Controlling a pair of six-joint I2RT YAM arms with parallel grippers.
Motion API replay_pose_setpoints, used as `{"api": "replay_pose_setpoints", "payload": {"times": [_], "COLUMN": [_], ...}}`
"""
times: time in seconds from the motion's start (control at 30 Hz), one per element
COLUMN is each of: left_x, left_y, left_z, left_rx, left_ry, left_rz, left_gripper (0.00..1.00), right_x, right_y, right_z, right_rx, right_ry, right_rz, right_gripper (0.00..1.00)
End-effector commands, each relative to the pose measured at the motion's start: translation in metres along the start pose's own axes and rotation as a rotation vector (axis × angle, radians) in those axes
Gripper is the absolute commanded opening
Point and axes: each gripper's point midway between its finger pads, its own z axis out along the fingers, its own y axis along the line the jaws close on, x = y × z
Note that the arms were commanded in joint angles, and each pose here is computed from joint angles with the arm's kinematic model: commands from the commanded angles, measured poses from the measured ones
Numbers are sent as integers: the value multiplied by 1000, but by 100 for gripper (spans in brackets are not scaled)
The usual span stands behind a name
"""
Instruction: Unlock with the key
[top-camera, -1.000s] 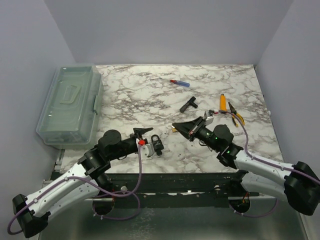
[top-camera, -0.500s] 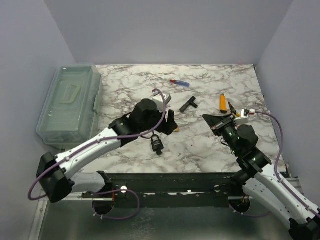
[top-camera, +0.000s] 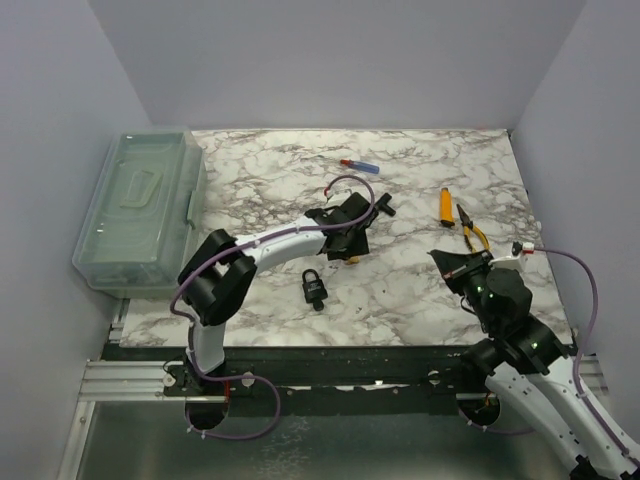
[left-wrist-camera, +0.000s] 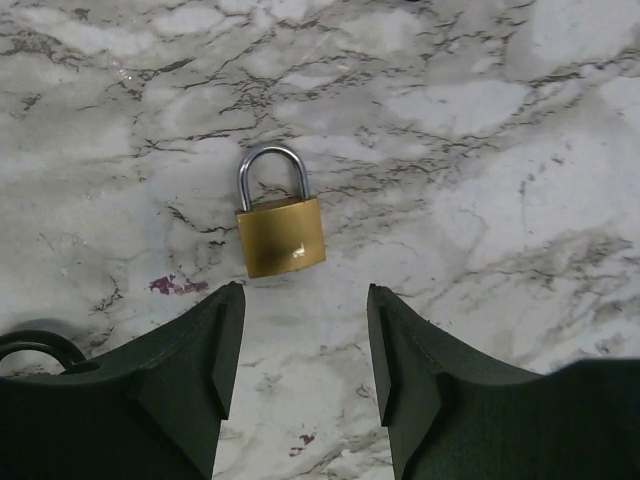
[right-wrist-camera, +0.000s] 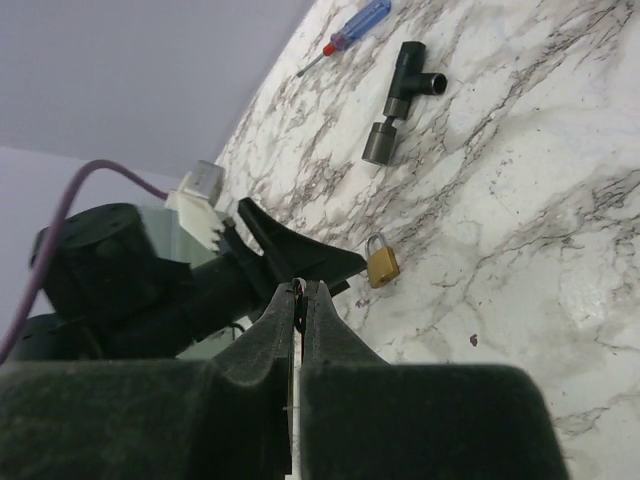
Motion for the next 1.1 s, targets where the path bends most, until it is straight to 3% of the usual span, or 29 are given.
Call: {"api": "replay_pose_setpoints", "payload": {"times": [0.0, 0.13, 0.33, 0.67, 0.93, 1.07], "left_x": [-1, -1, 7, 12, 23, 28], "left_y": [15, 32, 26, 37, 41, 40], "left_z": [16, 26, 41, 58, 67, 70], "left_rx": [-131, -251, -249, -347, -380, -374], "left_ry": [-7, -14, 18, 25, 58, 77], "left_rz": [-44, -19, 19, 35, 58, 68], "left_gripper": [57, 64, 67, 62, 46, 23], "right_x": [-10, -7, -3, -6, -8, -9], "right_y": [-10, -12, -15, -17, -18, -19], "right_z": [-12, -17, -18, -24, -27, -28], "right_rx": [34, 27, 19, 8, 1, 5], "right_ry": [-28, -16, -1, -13, -25, -31], "right_rz": [-11, -3, -3, -6, -1, -3], "right_gripper": [0, 0, 0, 0, 0, 0]}}
